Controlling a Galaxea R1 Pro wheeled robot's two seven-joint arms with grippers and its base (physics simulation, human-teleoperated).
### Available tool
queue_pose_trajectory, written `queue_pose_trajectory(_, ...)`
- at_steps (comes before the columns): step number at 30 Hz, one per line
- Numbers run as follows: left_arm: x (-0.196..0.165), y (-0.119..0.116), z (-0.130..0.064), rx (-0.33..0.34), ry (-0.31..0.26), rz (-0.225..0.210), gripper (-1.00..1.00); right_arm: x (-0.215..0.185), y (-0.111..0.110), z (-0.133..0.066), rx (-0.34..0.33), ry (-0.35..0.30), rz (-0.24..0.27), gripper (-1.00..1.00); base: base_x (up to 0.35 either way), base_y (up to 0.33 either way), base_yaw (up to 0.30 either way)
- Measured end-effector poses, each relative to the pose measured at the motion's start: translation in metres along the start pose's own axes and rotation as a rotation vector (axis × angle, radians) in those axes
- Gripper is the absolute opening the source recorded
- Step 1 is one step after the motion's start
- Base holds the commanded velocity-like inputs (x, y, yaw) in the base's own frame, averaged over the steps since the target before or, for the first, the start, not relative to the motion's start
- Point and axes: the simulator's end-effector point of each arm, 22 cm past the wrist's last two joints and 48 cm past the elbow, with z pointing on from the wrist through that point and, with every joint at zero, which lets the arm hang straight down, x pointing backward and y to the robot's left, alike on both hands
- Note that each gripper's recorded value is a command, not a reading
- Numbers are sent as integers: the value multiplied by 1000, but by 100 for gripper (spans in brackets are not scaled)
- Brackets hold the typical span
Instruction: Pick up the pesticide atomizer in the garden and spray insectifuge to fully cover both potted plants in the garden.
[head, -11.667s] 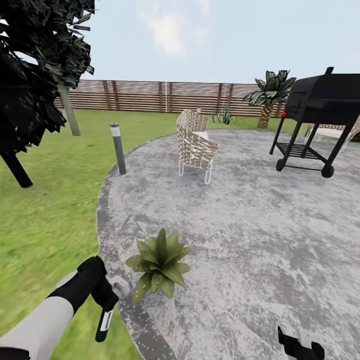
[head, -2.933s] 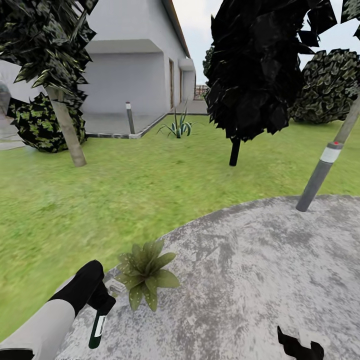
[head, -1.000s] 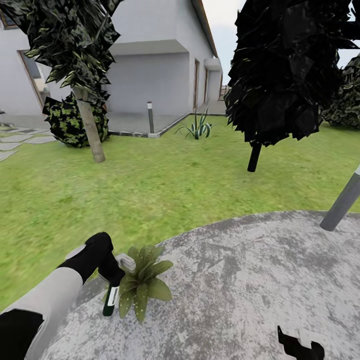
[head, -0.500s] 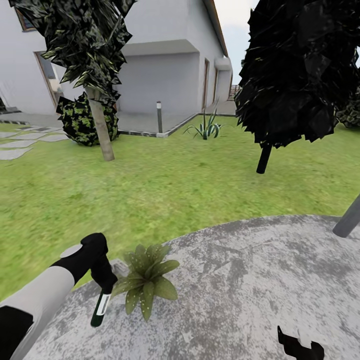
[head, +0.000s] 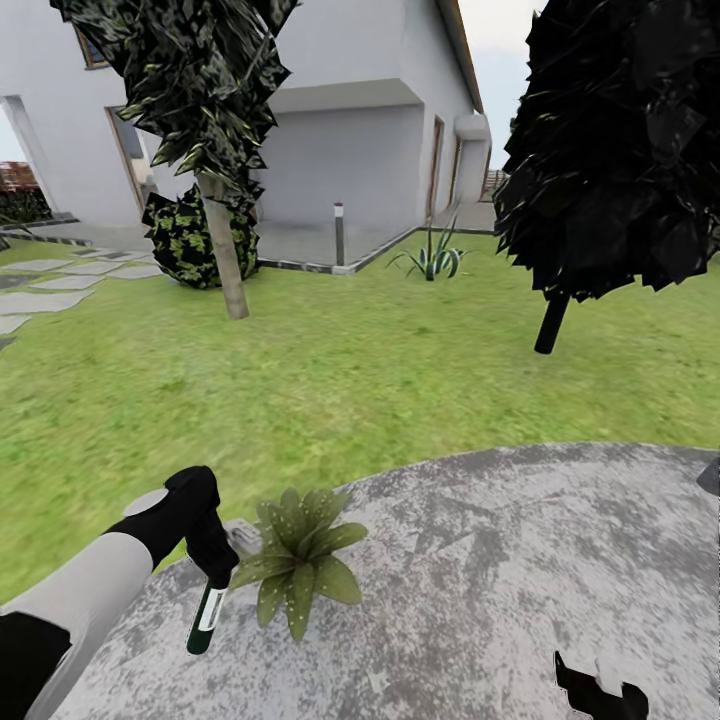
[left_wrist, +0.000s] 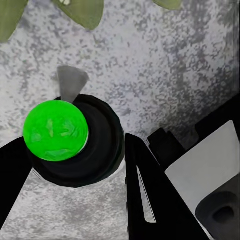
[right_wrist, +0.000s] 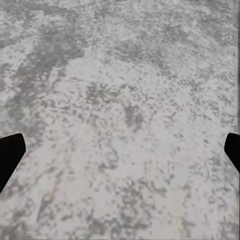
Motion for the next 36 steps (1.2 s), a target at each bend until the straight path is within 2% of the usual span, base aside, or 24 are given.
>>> queue_pose_trajectory(9,0,1,-1,-3,0,-1,-100,0,1,0,-1,0,1,100,140,-257,197)
queue_pose_trajectory(17,-2,1,-2,-5,-3,0,-100,1,1,0,-2,1,1,100,-28,-167,277)
queue_pose_trajectory(23,-5,4,-7,-11,-11,0,-100,0,0,0,0,1,0,100,0,0,18)
queue_pose_trajectory(26,-21,-14,-9,16,-33,21,-100,0,0,0,0,1,0,100,60,-99,0)
queue_pose_trajectory(36,-41,-35,-10,31,-50,63,-100,1,1,0,-2,1,0,100,6,-17,-158)
